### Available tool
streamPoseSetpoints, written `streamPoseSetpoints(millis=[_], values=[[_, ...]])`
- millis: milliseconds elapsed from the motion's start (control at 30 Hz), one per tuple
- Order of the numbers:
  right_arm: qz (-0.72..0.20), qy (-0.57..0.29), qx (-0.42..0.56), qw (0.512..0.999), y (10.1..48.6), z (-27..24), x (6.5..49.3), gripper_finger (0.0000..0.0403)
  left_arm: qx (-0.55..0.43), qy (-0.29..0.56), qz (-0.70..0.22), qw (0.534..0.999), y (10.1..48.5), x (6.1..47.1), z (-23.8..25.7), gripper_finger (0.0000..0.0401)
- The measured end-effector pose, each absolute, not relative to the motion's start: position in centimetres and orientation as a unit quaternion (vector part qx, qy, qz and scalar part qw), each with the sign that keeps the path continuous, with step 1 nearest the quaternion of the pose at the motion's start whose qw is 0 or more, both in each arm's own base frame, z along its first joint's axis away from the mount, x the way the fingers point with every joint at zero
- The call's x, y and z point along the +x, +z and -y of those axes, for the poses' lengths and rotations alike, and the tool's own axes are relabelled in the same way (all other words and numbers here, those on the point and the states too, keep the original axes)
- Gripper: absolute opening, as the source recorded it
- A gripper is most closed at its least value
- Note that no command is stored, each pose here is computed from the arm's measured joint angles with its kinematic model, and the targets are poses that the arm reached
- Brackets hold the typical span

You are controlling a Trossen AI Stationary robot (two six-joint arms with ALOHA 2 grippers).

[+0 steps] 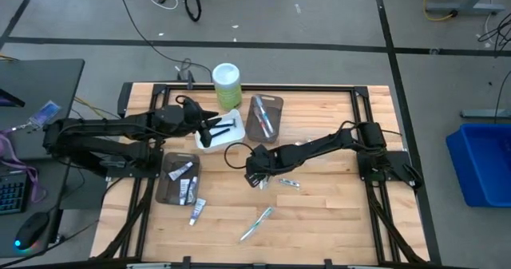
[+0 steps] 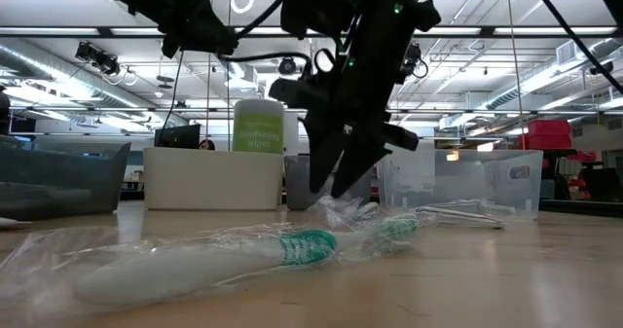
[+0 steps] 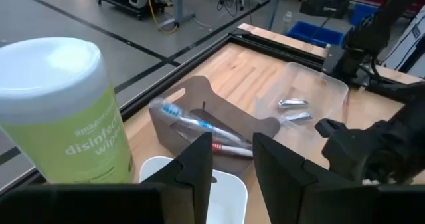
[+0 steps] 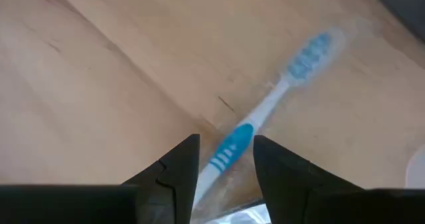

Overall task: Pick & Place Travel size toiletries
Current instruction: Put the blue toothbrush into the top black bin

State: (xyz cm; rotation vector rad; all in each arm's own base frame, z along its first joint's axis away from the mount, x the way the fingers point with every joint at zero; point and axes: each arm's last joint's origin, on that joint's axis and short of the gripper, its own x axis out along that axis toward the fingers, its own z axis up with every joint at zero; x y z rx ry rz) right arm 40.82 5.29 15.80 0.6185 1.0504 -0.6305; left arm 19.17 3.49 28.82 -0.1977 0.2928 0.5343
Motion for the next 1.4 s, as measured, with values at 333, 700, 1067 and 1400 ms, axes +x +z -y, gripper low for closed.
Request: streamPoseSetpoints(millis=[333,700,1067,1400], values=[[-0.516,-0.287,0.283,0.756,13.2,-5.4,41.2,0.0148,-0.096,0.262,-0.145,0.949,28.8,19.2,-3.5,0.0114],[-0.53,-0.263,0.259,0.763,13.0,-6.0,41.1,0.0038,-0.082,0.26,-0.149,0.95,28.8,19.2,-3.5,0.0114],[-0.495,-0.215,0.195,0.819,19.4,-6.3,40.5,0.002,-0.065,0.258,-0.154,0.952,28.8,19.2,-3.5,0.0114],[-0.358,-0.394,-0.004,0.847,26.5,-0.6,38.8,0.0026,-0.046,0.258,-0.156,0.952,28.8,19.2,-3.5,0.0114]])
